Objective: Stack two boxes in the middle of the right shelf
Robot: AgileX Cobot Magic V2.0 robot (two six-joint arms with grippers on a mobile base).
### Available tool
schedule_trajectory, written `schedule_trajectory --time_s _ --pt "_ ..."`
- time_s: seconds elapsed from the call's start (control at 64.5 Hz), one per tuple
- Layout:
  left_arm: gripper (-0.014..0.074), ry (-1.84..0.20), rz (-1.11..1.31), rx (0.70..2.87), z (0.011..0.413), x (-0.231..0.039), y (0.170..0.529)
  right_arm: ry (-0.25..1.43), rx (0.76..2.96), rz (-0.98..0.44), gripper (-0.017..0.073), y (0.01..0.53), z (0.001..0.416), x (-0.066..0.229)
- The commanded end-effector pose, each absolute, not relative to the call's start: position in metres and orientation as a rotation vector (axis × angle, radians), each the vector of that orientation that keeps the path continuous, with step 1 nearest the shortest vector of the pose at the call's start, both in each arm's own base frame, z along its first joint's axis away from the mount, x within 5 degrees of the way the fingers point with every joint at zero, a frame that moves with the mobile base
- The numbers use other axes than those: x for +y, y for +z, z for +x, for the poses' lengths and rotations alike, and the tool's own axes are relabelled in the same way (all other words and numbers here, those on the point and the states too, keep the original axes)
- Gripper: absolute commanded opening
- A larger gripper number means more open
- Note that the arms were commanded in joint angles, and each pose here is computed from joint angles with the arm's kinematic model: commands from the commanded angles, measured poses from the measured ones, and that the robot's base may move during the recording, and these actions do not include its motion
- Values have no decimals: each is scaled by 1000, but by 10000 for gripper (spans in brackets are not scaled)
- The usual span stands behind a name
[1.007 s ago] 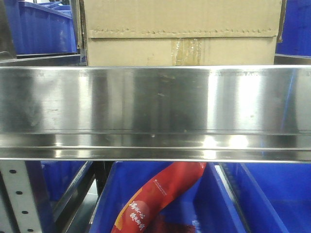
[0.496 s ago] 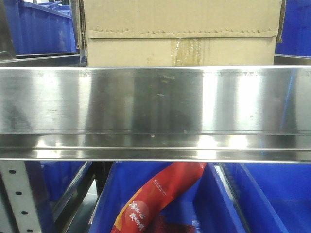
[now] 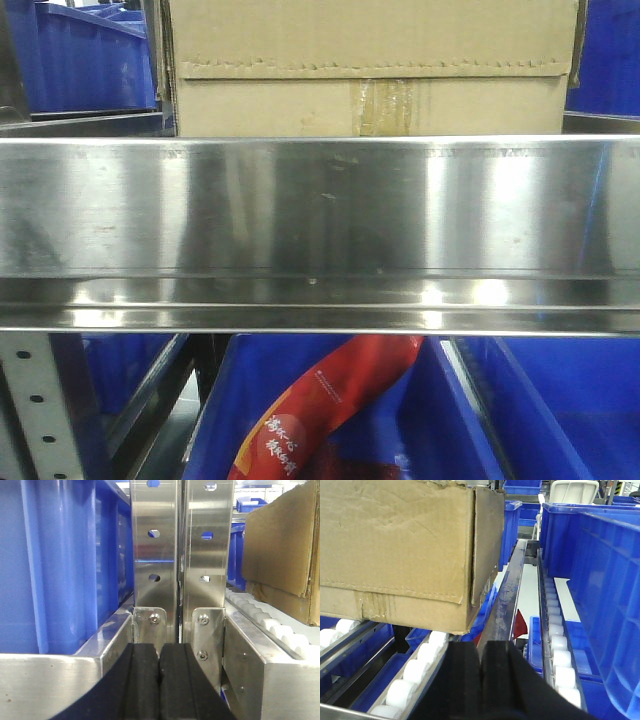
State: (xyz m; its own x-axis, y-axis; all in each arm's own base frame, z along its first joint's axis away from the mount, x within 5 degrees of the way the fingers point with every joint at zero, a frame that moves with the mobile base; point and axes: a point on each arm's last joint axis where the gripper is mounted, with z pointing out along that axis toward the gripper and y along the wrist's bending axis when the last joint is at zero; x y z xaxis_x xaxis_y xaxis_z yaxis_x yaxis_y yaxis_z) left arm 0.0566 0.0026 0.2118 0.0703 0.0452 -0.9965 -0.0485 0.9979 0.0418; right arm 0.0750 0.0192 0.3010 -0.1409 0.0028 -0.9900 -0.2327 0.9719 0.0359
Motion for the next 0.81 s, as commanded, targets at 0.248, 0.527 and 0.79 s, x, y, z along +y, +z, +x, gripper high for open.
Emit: schedule_trajectory --time_s 0.248,0.527,0.79 --pt "-111 70 -5 1466 56 3 215 192 1676 -171 -162 302 75 18" --pt "-111 70 -5 1466 56 3 215 175 1684 -180 -162 300 74 18" --pt "-111 70 -5 1466 56 3 215 67 1565 -67 -162 266 62 6"
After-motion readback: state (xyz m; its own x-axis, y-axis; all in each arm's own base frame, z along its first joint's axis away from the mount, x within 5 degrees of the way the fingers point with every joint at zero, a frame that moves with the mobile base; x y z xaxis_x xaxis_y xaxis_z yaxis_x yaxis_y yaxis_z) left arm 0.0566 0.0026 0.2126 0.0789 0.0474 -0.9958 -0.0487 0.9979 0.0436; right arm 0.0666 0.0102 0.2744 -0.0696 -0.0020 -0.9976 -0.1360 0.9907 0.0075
